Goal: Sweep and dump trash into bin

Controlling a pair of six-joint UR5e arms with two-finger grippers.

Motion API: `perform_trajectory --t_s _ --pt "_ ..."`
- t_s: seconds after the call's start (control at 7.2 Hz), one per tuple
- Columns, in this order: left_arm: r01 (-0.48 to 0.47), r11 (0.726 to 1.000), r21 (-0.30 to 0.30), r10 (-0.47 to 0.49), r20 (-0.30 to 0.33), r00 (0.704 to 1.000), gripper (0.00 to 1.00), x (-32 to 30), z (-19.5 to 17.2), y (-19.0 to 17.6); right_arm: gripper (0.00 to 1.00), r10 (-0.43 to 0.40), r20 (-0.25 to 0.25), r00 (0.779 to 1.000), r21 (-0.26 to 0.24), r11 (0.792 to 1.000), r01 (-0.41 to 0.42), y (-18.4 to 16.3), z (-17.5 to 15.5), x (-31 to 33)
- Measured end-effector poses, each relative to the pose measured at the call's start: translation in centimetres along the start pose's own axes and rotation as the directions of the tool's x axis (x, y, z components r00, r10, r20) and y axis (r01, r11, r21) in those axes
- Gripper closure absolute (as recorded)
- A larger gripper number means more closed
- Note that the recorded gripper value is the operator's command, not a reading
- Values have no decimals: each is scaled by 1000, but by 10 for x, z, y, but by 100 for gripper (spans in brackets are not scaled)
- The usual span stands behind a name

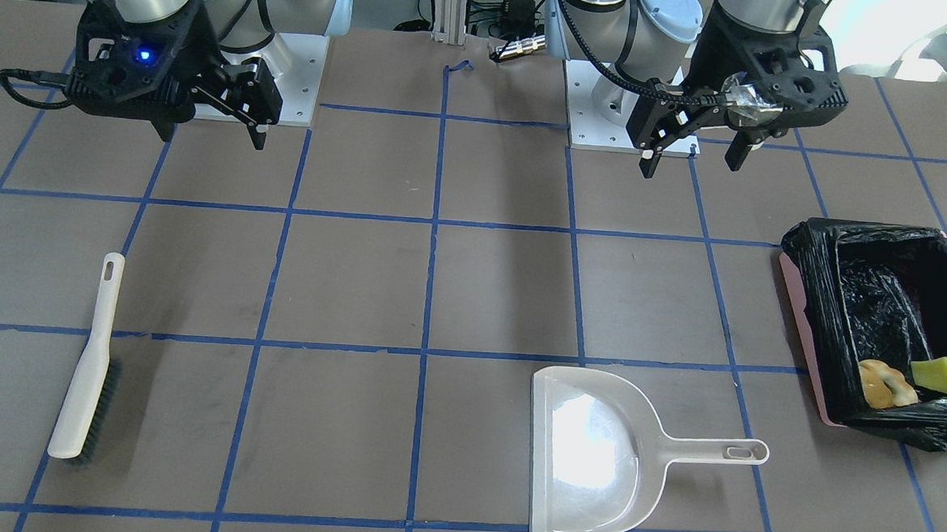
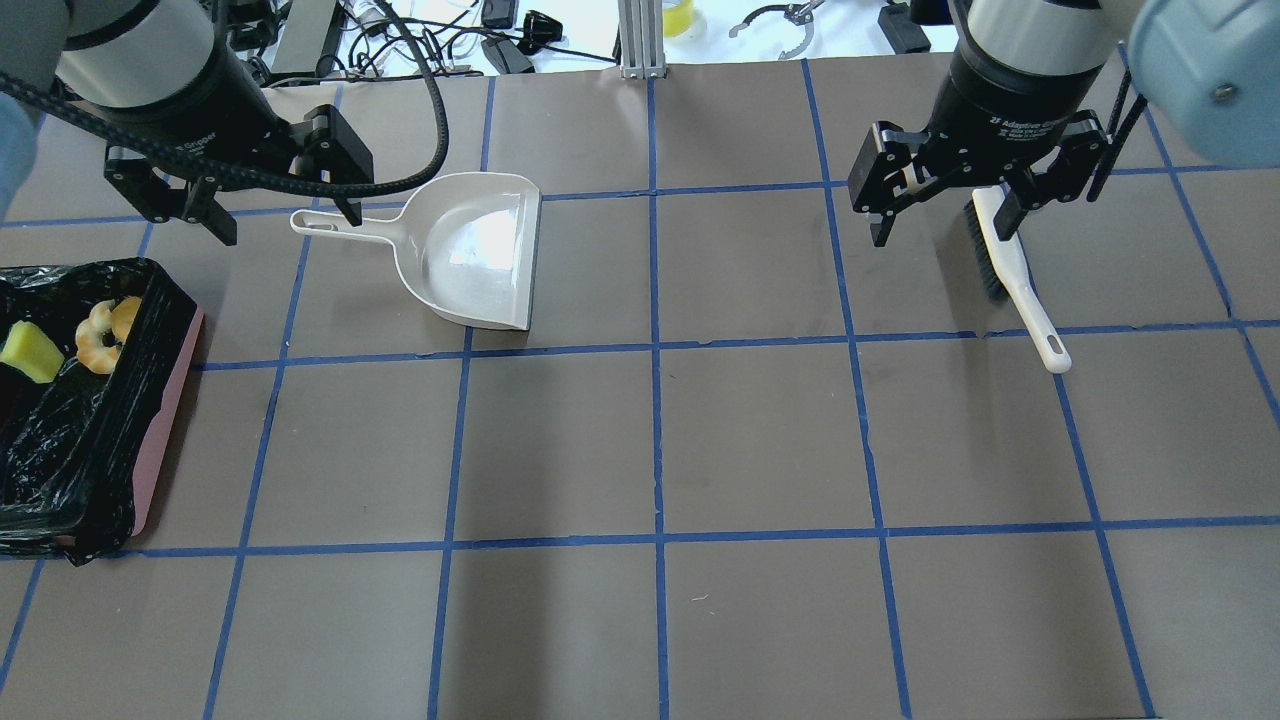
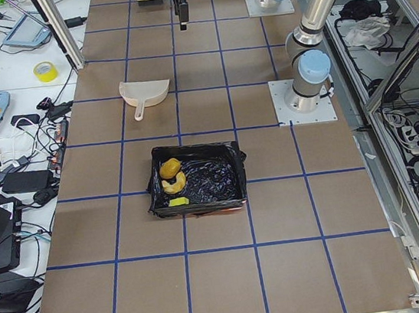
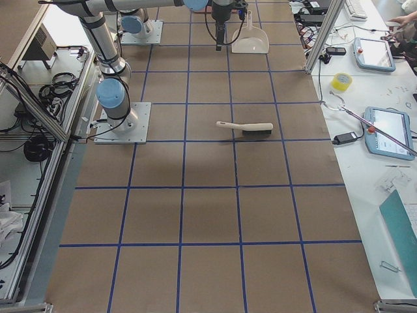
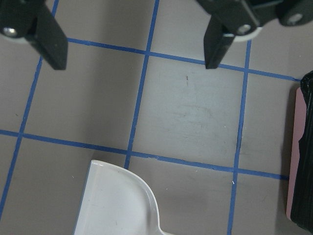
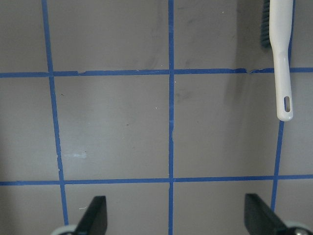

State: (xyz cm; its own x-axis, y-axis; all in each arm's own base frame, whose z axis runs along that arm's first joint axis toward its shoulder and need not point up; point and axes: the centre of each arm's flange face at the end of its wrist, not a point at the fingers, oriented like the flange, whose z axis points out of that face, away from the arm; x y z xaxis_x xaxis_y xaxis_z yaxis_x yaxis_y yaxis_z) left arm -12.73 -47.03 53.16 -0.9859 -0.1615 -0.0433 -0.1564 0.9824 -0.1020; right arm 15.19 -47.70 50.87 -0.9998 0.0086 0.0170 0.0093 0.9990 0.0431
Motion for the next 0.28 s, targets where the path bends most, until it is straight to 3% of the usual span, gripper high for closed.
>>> perform_trajectory --t_s 0.28 --pt "-2 1000 -1 2 3 1000 0 0 1 0 0 1 3 1000 1 1000 -1 0 0 0"
